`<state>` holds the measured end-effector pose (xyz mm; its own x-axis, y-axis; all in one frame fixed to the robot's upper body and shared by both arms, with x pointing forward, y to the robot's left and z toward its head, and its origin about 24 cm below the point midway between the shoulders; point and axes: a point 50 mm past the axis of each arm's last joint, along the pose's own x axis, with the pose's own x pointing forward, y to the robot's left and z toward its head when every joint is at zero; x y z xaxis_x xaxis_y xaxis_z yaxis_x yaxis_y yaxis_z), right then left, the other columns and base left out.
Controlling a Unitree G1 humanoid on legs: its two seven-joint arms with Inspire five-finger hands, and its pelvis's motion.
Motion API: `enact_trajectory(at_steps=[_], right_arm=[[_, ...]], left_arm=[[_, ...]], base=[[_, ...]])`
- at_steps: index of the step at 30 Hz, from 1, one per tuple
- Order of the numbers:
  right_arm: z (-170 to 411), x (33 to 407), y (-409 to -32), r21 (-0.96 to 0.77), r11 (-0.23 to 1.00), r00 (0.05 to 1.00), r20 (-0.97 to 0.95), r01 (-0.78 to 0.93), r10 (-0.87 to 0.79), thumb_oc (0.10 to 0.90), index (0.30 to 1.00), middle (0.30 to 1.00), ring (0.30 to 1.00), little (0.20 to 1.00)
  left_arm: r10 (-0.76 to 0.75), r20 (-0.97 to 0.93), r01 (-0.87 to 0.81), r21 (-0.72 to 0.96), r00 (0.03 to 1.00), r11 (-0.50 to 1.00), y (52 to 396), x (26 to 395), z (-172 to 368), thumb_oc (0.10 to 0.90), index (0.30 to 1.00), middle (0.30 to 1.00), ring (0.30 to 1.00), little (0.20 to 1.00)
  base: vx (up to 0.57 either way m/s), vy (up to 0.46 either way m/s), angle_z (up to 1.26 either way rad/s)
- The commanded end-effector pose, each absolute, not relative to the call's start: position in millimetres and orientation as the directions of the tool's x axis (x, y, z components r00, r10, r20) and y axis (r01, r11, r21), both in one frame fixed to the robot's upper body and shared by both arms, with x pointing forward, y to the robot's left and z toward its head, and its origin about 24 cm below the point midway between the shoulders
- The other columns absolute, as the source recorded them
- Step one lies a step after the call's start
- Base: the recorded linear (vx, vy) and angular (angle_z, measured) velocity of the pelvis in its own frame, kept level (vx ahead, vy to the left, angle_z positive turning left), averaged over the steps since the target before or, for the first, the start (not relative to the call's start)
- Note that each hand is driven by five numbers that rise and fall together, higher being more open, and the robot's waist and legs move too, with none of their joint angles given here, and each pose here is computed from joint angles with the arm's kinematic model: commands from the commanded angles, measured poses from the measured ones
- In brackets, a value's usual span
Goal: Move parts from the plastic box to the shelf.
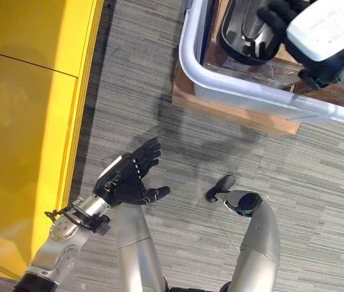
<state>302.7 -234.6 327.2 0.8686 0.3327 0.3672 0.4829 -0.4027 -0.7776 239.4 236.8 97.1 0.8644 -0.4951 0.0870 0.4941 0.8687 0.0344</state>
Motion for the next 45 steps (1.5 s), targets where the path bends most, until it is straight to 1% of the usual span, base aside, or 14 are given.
enact_trajectory(at_steps=[1, 7, 16, 17, 20, 23, 29, 33, 37, 39, 42, 45], right_arm=[[374, 276, -237, -0.707, -0.364, 0.795, 0.533, 0.606, 0.290, 0.900, 1.000, 1.000, 1.000, 1.000], [368, 276, -245, -0.745, -0.341, 0.819, 0.512, 0.574, 0.260, 0.900, 1.000, 1.000, 1.000, 1.000], [367, 276, -245, -0.748, -0.336, 0.819, 0.505, 0.572, 0.271, 0.900, 1.000, 1.000, 1.000, 1.000], [367, 276, -246, -0.747, -0.336, 0.818, 0.507, 0.574, 0.272, 0.900, 1.000, 1.000, 1.000, 1.000], [367, 276, -243, -0.738, -0.335, 0.809, 0.512, 0.586, 0.288, 0.900, 1.000, 1.000, 1.000, 1.000], [366, 278, -241, -0.729, -0.313, 0.791, 0.532, 0.609, 0.300, 0.900, 1.000, 1.000, 1.000, 1.000], [372, 282, -235, -0.716, -0.267, 0.761, 0.571, 0.645, 0.309, 0.900, 1.000, 1.000, 1.000, 1.000], [368, 284, -233, -0.697, -0.323, 0.764, 0.536, 0.640, 0.359, 0.900, 1.000, 1.000, 1.000, 1.000], [374, 286, -231, -0.711, -0.307, 0.769, 0.526, 0.632, 0.365, 0.900, 1.000, 1.000, 1.000, 1.000], [375, 292, -235, -0.747, -0.284, 0.793, 0.514, 0.601, 0.326, 0.900, 1.000, 1.000, 1.000, 1.000], [371, 298, -241, -0.769, -0.296, 0.820, 0.487, 0.566, 0.300, 0.900, 1.000, 1.000, 1.000, 1.000], [368, 300, -245, -0.785, -0.252, 0.818, 0.496, 0.566, 0.293, 0.900, 1.000, 1.000, 1.000, 1.000]], left_arm=[[-0.572, 0.170, 0.572, 0.058, 0.802, 0.819, 221, 234, 111, 0.900, 1.000, 1.000, 1.000, 1.000], [-0.558, 0.169, 0.557, 0.061, 0.812, 0.828, 226, 235, 117, 0.900, 1.000, 1.000, 1.000, 1.000], [-0.554, 0.170, 0.551, 0.069, 0.815, 0.832, 229, 235, 120, 0.900, 1.000, 1.000, 1.000, 1.000], [-0.560, 0.171, 0.557, 0.068, 0.811, 0.828, 229, 235, 120, 0.900, 1.000, 1.000, 1.000, 1.000], [-0.626, 0.194, 0.622, 0.085, 0.756, 0.778, 223, 230, 122, 0.900, 1.000, 1.000, 1.000, 1.000], [-0.622, 0.238, 0.632, 0.042, 0.746, 0.774, 218, 232, 127, 0.900, 1.000, 1.000, 1.000, 1.000], [-0.640, 0.227, 0.647, 0.052, 0.734, 0.760, 206, 234, 126, 0.900, 1.000, 1.000, 1.000, 1.000], [-0.617, 0.229, 0.620, 0.068, 0.753, 0.782, 212, 232, 125, 0.900, 1.000, 1.000, 1.000, 1.000], [-0.609, 0.234, 0.612, 0.071, 0.758, 0.788, 220, 232, 132, 0.900, 1.000, 1.000, 1.000, 1.000], [-0.610, 0.233, 0.610, 0.080, 0.758, 0.789, 224, 231, 134, 0.900, 1.000, 1.000, 1.000, 1.000], [-0.605, 0.234, 0.606, 0.075, 0.761, 0.792, 226, 230, 134, 0.900, 1.000, 1.000, 1.000, 1.000], [-0.599, 0.225, 0.598, 0.078, 0.769, 0.798, 228, 226, 132, 0.900, 1.000, 1.000, 1.000, 1.000]], base=[[0.01, 0.016, 0.10], [0.00, 0.000, 0.00], [0.00, -0.001, 0.01], [0.00, 0.000, 0.00], [0.00, 0.000, 0.00], [0.00, 0.000, 0.00], [0.00, 0.000, 0.00], [0.00, 0.000, 0.00], [-0.03, 0.011, 0.00], [-0.02, -0.007, 0.00], [-0.01, 0.008, 0.01], [-0.02, 0.020, 0.04]])
